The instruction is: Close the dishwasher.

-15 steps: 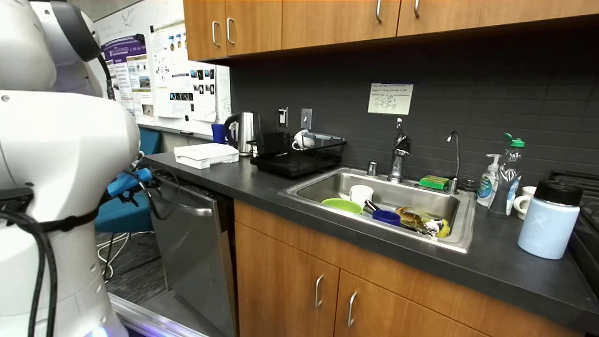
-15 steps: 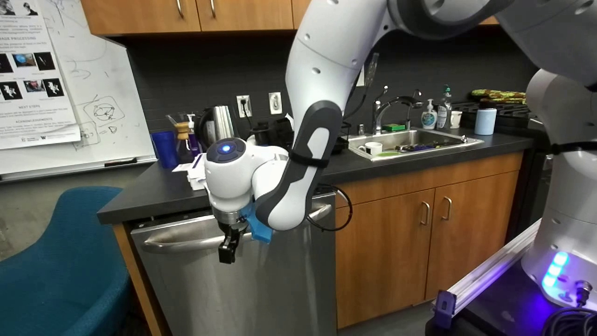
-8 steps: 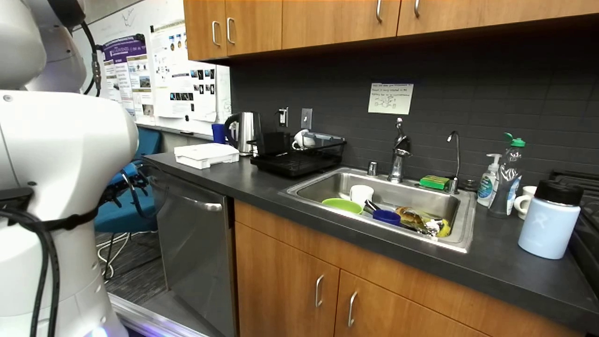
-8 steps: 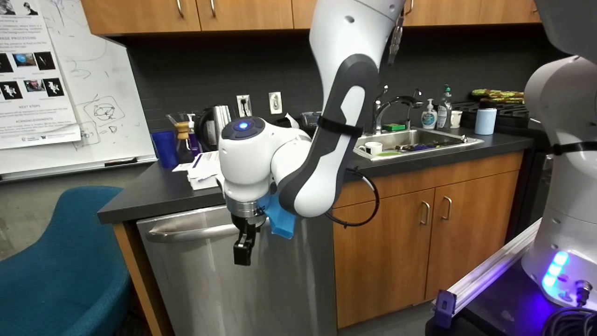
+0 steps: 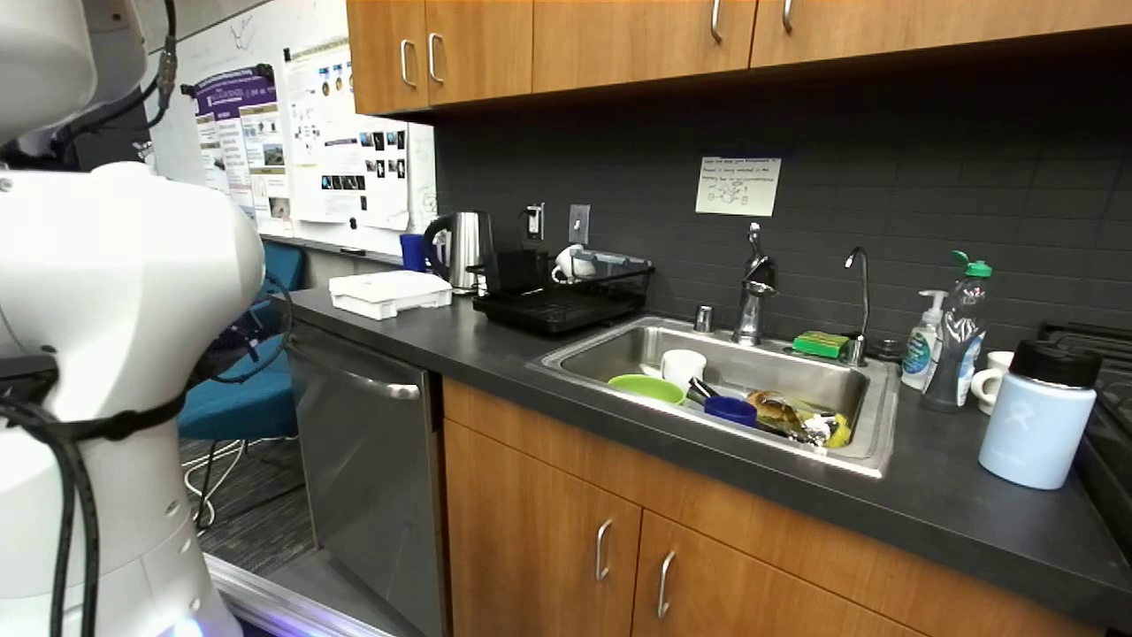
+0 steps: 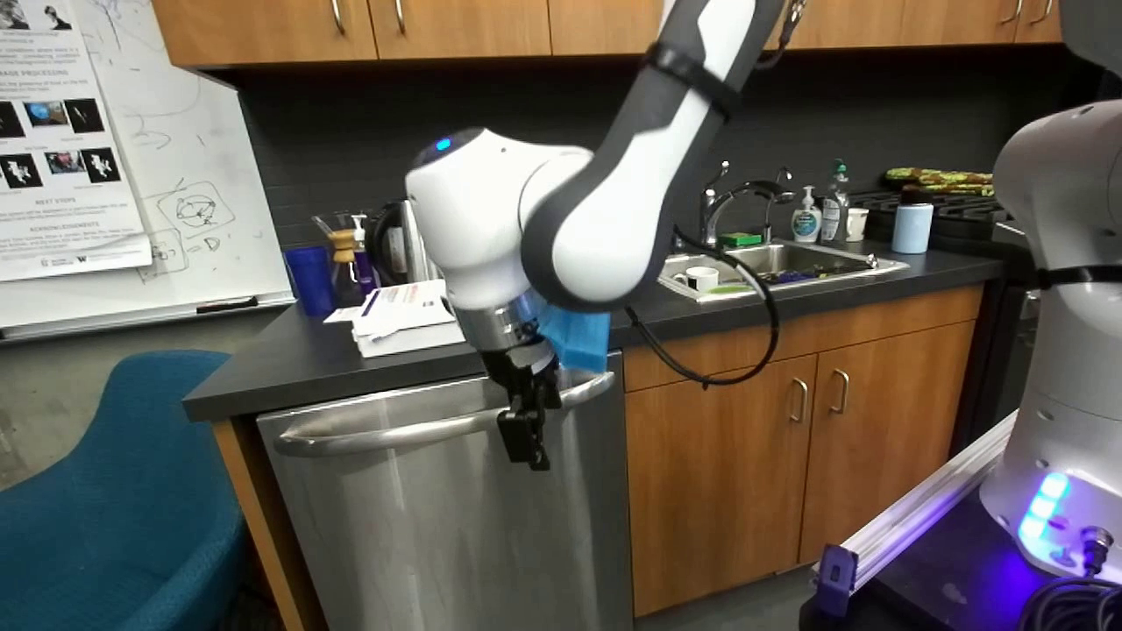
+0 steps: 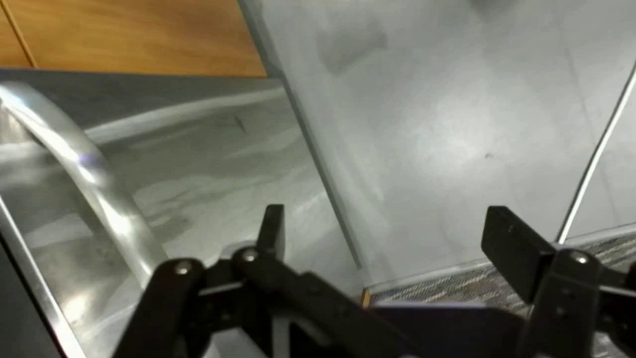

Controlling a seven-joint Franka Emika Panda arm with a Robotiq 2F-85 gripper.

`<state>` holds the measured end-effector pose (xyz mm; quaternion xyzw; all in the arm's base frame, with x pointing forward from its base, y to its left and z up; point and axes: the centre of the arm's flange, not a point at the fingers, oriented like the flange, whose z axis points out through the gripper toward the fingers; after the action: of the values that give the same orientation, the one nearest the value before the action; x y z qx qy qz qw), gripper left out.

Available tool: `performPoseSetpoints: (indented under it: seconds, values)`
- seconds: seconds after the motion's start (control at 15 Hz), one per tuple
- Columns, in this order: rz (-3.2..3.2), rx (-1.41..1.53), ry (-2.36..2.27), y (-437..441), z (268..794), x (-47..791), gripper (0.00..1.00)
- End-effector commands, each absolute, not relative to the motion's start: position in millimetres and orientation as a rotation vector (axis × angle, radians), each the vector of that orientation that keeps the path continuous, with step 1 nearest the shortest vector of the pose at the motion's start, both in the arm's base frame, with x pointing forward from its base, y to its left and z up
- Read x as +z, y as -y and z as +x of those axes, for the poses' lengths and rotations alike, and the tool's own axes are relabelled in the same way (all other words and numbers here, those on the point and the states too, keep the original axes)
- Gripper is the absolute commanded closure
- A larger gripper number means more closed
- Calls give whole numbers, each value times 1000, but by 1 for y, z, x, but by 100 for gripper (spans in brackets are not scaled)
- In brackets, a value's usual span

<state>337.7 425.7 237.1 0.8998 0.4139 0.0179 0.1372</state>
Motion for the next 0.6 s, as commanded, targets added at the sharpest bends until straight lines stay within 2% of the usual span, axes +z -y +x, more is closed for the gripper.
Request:
performPoseSetpoints:
  seconds: [0.0,0.53]
  values:
    - [2665,-116,-1284,-403,310,325,0]
    - [3083,162,-1400,-349,265,496,0]
